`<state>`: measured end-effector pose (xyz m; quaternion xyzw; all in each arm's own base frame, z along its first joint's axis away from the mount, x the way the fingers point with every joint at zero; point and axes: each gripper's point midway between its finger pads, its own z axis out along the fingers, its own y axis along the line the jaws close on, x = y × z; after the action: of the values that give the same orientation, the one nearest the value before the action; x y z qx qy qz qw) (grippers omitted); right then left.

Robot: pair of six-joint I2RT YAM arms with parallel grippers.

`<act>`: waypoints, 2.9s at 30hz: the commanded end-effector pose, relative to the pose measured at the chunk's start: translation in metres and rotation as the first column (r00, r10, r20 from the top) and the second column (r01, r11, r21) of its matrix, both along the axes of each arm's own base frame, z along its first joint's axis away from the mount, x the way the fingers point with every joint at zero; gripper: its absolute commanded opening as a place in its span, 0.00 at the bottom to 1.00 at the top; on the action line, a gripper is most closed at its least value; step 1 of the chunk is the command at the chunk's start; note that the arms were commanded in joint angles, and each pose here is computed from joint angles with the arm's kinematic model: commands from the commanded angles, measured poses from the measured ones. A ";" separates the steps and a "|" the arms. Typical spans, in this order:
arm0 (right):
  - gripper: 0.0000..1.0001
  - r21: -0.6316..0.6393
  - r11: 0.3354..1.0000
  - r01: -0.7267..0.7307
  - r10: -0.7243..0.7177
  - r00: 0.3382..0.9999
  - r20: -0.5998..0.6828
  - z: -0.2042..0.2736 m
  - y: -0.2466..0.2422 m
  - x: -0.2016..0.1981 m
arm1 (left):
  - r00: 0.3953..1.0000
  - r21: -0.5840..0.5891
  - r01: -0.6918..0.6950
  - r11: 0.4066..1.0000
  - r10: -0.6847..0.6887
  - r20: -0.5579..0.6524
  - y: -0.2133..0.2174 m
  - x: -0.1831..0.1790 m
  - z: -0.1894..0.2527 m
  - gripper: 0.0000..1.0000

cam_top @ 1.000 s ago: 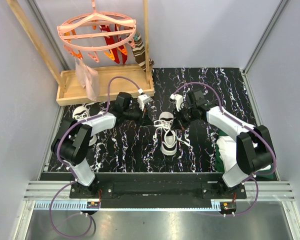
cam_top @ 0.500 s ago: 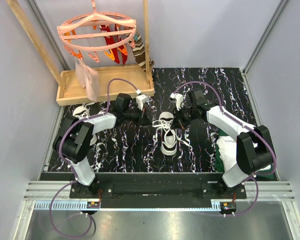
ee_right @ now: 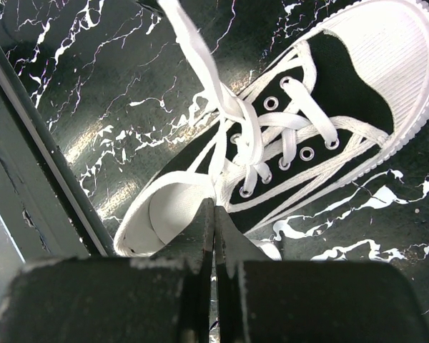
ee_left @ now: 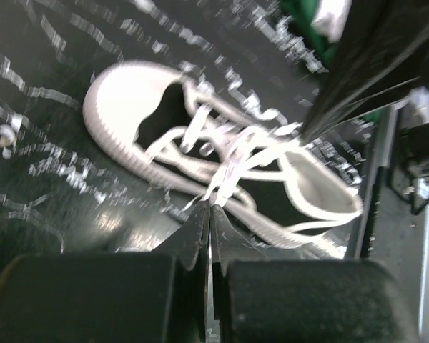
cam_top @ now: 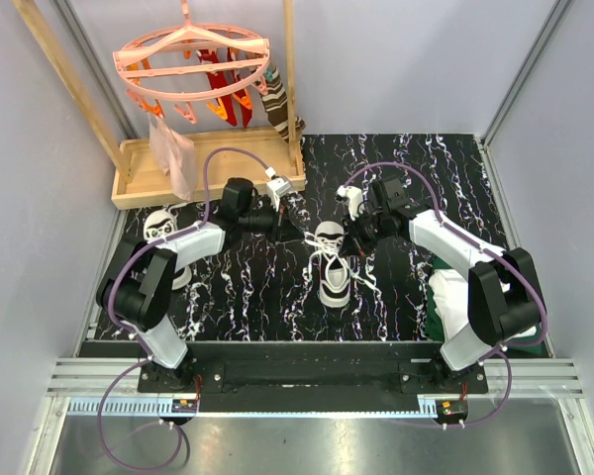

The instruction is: Tie the shoes

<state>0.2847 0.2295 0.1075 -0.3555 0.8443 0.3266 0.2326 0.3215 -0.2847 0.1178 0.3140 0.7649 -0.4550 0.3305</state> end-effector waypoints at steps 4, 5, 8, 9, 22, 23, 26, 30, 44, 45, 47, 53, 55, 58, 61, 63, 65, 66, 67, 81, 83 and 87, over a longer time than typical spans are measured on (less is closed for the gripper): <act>0.00 -0.007 1.000 -0.012 0.012 0.999 0.037 0.004 0.001 0.002 | 0.990 -0.185 0.078 0.980 -0.053 0.134 -0.016 0.004 0.077 0.00; 0.00 -0.007 1.000 -0.010 0.010 0.999 0.034 0.003 0.001 0.002 | 0.991 -0.193 0.075 0.978 -0.051 0.126 -0.016 0.004 0.079 0.00; 0.00 -0.008 1.000 -0.008 0.009 0.999 0.035 0.003 0.000 0.003 | 0.990 -0.209 0.086 0.974 -0.059 0.130 -0.017 0.003 0.085 0.00; 0.00 -0.008 1.000 -0.010 0.010 0.999 0.036 0.004 0.001 0.003 | 0.990 -0.219 0.092 0.972 -0.065 0.126 -0.017 0.003 0.087 0.00; 0.00 -0.004 1.000 0.004 -0.004 0.999 0.052 0.012 0.001 0.008 | 1.000 -0.149 -0.014 0.989 0.018 0.023 -0.002 0.012 0.048 0.00; 0.00 -0.001 1.000 0.005 -0.005 0.999 0.053 0.014 0.001 0.009 | 0.999 -0.123 -0.043 0.992 0.044 0.008 0.001 0.015 0.039 0.00; 0.00 0.020 1.000 0.013 -0.014 0.999 0.046 0.019 0.006 0.011 | 0.996 -0.084 -0.082 0.993 0.078 -0.047 0.004 0.016 0.017 0.00; 0.00 0.038 0.999 0.021 -0.022 0.999 0.025 0.023 0.009 0.011 | 0.990 -0.053 -0.117 0.992 0.112 -0.084 0.007 0.019 0.001 0.00; 0.00 0.075 0.997 0.023 -0.022 1.000 -0.013 0.028 0.015 0.009 | 0.992 -0.151 -0.067 0.986 0.082 0.096 0.013 0.007 0.050 0.47; 0.00 0.075 0.997 0.021 -0.020 1.000 -0.013 0.027 0.015 0.008 | 0.988 -0.152 -0.054 0.987 0.075 0.139 0.014 0.006 0.056 0.49; 0.00 0.076 0.997 0.018 -0.016 1.000 -0.020 0.026 0.016 0.008 | 0.979 -0.154 -0.023 0.988 0.053 0.196 0.014 0.001 0.068 0.51; 0.00 0.086 0.996 0.021 -0.019 0.999 -0.029 0.027 0.018 0.009 | 0.946 -0.112 0.083 0.990 -0.043 0.321 -0.007 -0.012 0.074 0.52; 0.00 0.094 0.995 0.025 -0.022 0.999 -0.032 0.030 0.019 0.010 | 0.942 -0.115 0.114 0.987 -0.071 0.329 -0.018 -0.019 0.073 0.52; 0.00 0.100 0.994 0.032 -0.029 0.999 -0.038 0.031 0.021 0.012 | 0.940 -0.118 0.157 0.981 -0.111 0.322 -0.038 -0.029 0.068 0.52; 0.00 0.108 0.993 0.043 -0.039 0.998 -0.045 0.034 0.023 0.014 | 0.948 -0.122 0.153 0.981 -0.111 0.299 -0.047 -0.030 0.063 0.55; 0.00 0.115 0.992 0.057 -0.050 0.997 -0.060 0.034 0.025 0.015 | 0.957 -0.127 0.129 0.983 -0.090 0.277 -0.048 -0.027 0.058 0.59; 0.00 0.124 0.990 0.067 -0.058 0.995 -0.079 0.034 0.028 0.016 | 0.958 -0.127 0.122 0.984 -0.084 0.274 -0.048 -0.026 0.054 0.61; 0.00 0.128 0.989 0.073 -0.063 0.995 -0.083 0.034 0.028 0.018 | 0.960 -0.128 0.119 0.985 -0.082 0.268 -0.048 -0.027 0.051 0.64; 0.00 0.135 0.988 0.078 -0.065 0.993 -0.098 0.035 0.030 0.017 | 0.956 -0.137 0.122 0.983 -0.079 0.284 -0.049 -0.026 0.054 0.65; 0.00 0.189 0.961 0.201 -0.162 0.965 -0.205 0.037 0.042 0.025 | 0.962 -0.124 0.055 0.991 -0.019 0.274 -0.051 -0.024 0.034 0.65; 0.00 0.194 0.955 0.225 -0.180 0.957 -0.226 0.037 0.043 0.025 | 0.964 -0.129 0.046 0.991 -0.010 0.267 -0.051 -0.024 0.032 0.65; 0.00 0.194 0.944 0.265 -0.212 0.943 -0.255 0.036 0.044 0.026 | 0.976 -0.152 0.024 0.988 0.010 0.218 -0.054 -0.022 0.027 0.65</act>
<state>0.3044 0.2650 0.1323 -0.2019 0.8660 0.4125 0.1976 0.2886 -0.3341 0.1392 0.3586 0.6923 -0.4738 0.4095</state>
